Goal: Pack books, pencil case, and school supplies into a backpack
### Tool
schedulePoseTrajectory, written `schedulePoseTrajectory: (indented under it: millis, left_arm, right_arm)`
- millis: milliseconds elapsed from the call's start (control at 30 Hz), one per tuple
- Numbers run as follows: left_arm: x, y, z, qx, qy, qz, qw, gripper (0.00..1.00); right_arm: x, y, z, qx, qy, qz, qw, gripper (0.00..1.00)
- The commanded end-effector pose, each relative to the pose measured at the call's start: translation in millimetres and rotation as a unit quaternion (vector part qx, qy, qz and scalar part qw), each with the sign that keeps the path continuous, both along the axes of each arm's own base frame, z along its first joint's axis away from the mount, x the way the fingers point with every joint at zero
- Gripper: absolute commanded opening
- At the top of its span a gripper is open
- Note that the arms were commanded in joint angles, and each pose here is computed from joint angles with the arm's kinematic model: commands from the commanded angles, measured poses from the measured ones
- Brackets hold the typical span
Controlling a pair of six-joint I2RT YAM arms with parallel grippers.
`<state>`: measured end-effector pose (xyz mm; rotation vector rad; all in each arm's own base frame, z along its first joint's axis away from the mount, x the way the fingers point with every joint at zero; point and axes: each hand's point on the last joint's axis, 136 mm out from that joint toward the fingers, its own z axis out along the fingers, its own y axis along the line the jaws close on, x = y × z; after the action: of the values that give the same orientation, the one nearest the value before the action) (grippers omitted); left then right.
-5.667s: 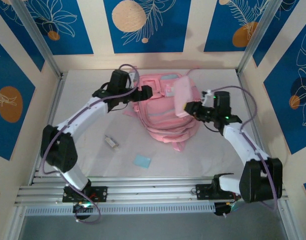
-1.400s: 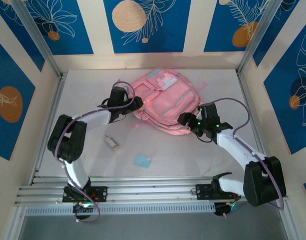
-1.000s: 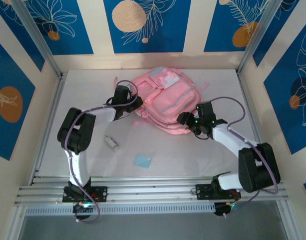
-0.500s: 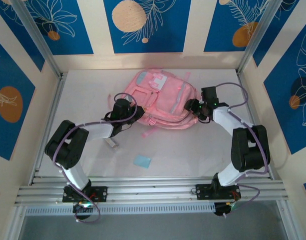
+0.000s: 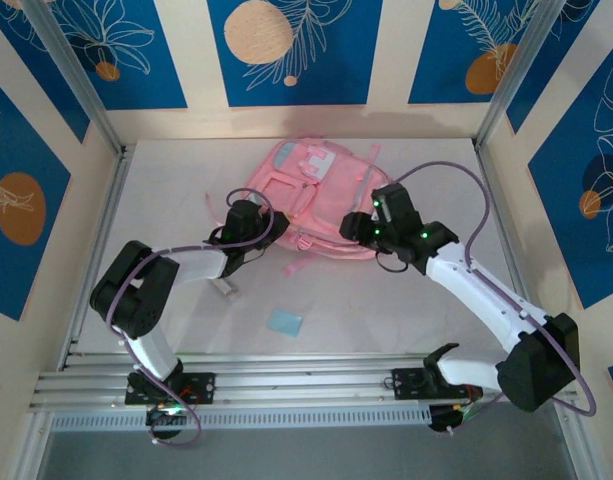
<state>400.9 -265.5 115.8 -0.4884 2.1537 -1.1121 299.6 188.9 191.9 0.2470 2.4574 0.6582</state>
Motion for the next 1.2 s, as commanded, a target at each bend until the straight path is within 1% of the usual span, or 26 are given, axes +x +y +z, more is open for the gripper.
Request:
schedulePoseTrajectory:
  millis: [0,100,233,467,567,700,800,900,1067,1167]
  left_arm:
    - [-3,-14,41,-0.036,-0.057,-0.024,0.997,0.00]
    - [-4,-14,43,-0.033,-0.060,-0.026,0.997,0.00]
    - [-7,-15,44,-0.039,-0.058,-0.025,0.997,0.00]
    - [-15,-13,49,-0.040,-0.065,-0.023,0.997,0.00]
    - [-16,-12,51,-0.040,-0.067,-0.021,0.997,0.00]
    - [-17,-12,52,-0.042,-0.070,-0.021,0.996,0.00]
    - [-17,-13,51,-0.046,-0.067,-0.020,0.996,0.00]
    - [-16,-14,51,-0.053,-0.065,-0.019,0.996,0.00]
    - [-16,-14,51,-0.056,-0.064,-0.019,0.996,0.00]
    - [-16,-15,55,-0.058,-0.068,-0.019,0.996,0.00]
  right_arm:
    - [-9,33,-19,0.033,0.025,0.011,0.999,0.51]
    - [-3,64,-23,0.040,0.018,0.031,0.999,0.45]
    - [12,97,-29,0.042,0.011,0.050,0.998,0.42]
    - [41,131,-51,0.034,0.015,0.053,0.998,0.40]
    - [50,135,-65,0.013,0.021,0.043,0.999,0.39]
    - [63,135,-74,-0.011,0.010,0.025,1.000,0.39]
    - [70,131,-83,-0.036,0.009,0.011,0.999,0.37]
    - [67,135,-91,-0.056,0.014,0.021,0.998,0.30]
    - [52,140,-100,-0.078,-0.003,0.049,0.996,0.33]
    - [51,136,-108,-0.089,-0.003,0.046,0.995,0.36]
